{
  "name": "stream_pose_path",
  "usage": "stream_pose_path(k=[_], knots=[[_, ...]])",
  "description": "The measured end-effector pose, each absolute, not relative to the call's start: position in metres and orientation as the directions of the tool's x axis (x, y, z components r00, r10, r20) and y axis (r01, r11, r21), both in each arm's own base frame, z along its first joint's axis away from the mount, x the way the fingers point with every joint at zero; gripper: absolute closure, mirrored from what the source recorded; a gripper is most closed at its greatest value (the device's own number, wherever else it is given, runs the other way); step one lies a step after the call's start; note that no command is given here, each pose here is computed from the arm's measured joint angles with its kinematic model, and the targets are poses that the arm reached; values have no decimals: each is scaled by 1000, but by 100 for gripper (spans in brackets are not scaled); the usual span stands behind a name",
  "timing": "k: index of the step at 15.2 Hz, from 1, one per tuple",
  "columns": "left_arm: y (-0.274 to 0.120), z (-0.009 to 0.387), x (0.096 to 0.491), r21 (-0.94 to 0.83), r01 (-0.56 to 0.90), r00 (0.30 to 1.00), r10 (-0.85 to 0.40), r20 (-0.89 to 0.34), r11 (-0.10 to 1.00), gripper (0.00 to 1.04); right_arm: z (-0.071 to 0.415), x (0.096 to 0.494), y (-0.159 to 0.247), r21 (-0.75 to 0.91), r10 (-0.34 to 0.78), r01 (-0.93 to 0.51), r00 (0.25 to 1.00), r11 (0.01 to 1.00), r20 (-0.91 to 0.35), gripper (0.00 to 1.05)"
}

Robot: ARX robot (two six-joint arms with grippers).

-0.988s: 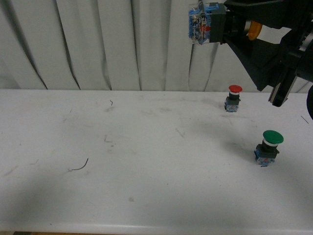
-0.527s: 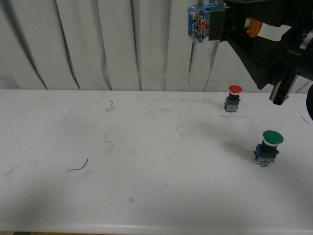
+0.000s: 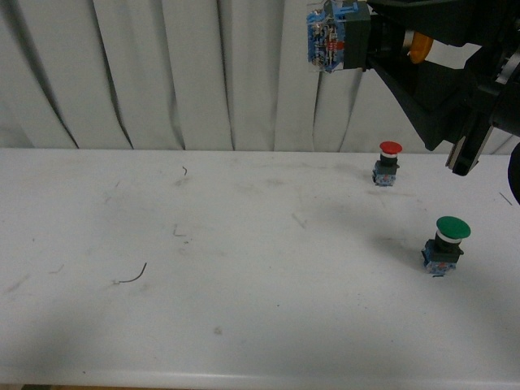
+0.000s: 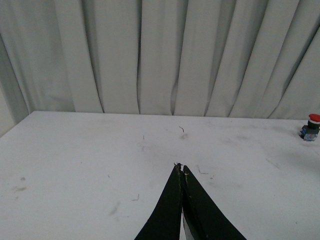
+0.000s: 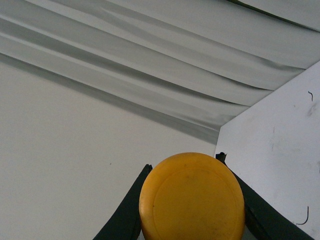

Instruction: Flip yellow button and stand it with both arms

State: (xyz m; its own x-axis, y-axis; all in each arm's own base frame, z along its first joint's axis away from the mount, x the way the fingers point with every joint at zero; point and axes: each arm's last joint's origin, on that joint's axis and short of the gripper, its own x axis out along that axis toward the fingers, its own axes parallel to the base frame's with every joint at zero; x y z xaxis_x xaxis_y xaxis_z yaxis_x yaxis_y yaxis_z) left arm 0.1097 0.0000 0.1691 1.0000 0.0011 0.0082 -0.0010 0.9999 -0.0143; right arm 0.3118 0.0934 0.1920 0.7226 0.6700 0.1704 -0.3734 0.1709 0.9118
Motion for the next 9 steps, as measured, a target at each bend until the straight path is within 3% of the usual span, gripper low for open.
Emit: stream_pose_path(k=[8, 9], knots=[[0, 166, 98, -14, -1, 1000, 1, 2, 1000, 103, 191, 311, 95, 909, 675, -377, 719, 177, 167, 70], [0, 165, 98, -14, -1, 1000, 1, -7, 1000, 97, 191, 311, 95, 908, 674, -379, 720, 180, 167, 70]])
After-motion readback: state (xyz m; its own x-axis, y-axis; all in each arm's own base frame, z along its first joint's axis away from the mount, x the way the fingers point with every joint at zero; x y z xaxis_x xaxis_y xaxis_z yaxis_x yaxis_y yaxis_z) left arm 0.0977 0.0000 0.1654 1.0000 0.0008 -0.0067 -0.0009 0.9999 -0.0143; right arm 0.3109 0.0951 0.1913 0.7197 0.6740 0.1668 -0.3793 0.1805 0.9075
